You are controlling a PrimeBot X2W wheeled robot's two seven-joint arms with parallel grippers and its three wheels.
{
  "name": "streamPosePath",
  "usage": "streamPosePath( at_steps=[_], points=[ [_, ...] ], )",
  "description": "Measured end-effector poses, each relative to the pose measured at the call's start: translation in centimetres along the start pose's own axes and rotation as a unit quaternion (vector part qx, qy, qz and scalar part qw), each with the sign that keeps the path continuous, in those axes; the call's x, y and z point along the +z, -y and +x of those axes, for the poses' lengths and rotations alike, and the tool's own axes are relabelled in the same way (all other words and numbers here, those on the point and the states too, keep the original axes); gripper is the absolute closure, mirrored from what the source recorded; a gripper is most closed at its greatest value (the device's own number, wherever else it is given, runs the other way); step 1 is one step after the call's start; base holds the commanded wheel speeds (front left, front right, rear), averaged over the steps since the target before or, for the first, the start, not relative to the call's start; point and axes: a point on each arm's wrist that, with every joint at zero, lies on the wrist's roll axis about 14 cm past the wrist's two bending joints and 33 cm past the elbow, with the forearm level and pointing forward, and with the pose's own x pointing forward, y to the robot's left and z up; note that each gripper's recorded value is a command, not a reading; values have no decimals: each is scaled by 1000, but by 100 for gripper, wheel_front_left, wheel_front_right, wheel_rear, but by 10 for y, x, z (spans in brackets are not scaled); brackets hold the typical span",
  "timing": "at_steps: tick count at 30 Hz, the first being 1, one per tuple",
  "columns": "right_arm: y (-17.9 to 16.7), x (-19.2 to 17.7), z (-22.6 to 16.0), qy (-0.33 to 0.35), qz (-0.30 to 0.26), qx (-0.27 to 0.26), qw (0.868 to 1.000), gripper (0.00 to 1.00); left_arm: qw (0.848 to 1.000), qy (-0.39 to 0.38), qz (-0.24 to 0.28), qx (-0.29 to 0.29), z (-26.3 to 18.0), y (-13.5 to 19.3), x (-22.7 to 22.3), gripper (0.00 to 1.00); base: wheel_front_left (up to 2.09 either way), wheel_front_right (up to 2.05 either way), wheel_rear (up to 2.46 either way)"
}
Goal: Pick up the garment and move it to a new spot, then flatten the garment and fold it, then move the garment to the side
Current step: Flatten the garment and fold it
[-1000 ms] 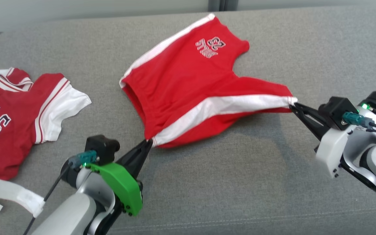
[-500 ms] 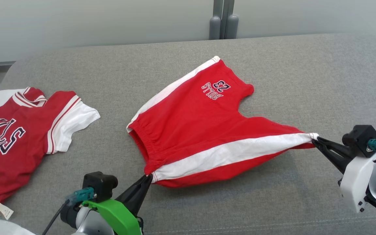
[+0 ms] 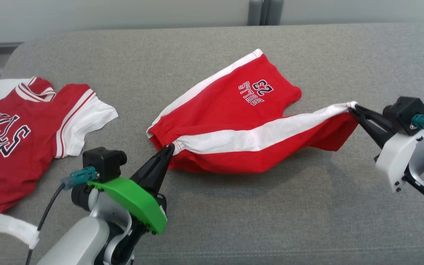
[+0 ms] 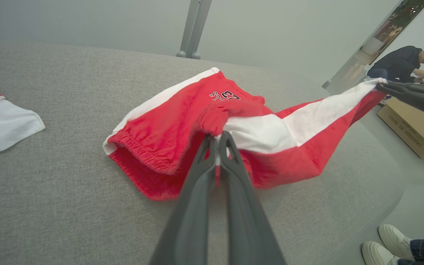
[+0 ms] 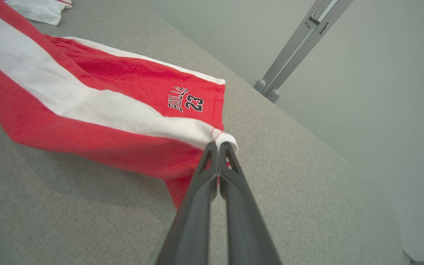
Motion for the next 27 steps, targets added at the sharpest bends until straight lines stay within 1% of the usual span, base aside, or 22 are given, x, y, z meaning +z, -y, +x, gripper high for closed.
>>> streamPosePath(
  at_steps=[4,7,12,20,27],
  points=[
    [13,7,33,2,-25,3,1000,100,1000,13,-11,9,19,-10,7,100,0,0,0],
    [22,13,59,6,-36,6,999,100,1000,18,-12,23,30,-25,10,100,0,0,0],
    [31,12,101,-1,-51,15,999,100,998,23,-14,51,47,-52,14,100,0,0,0],
    [30,15,159,5,-69,34,997,100,996,17,-17,88,64,-89,10,100,0,0,0],
    [33,19,193,11,-81,34,996,100,995,3,-23,99,75,-102,-3,100,0,0,0]
  ],
)
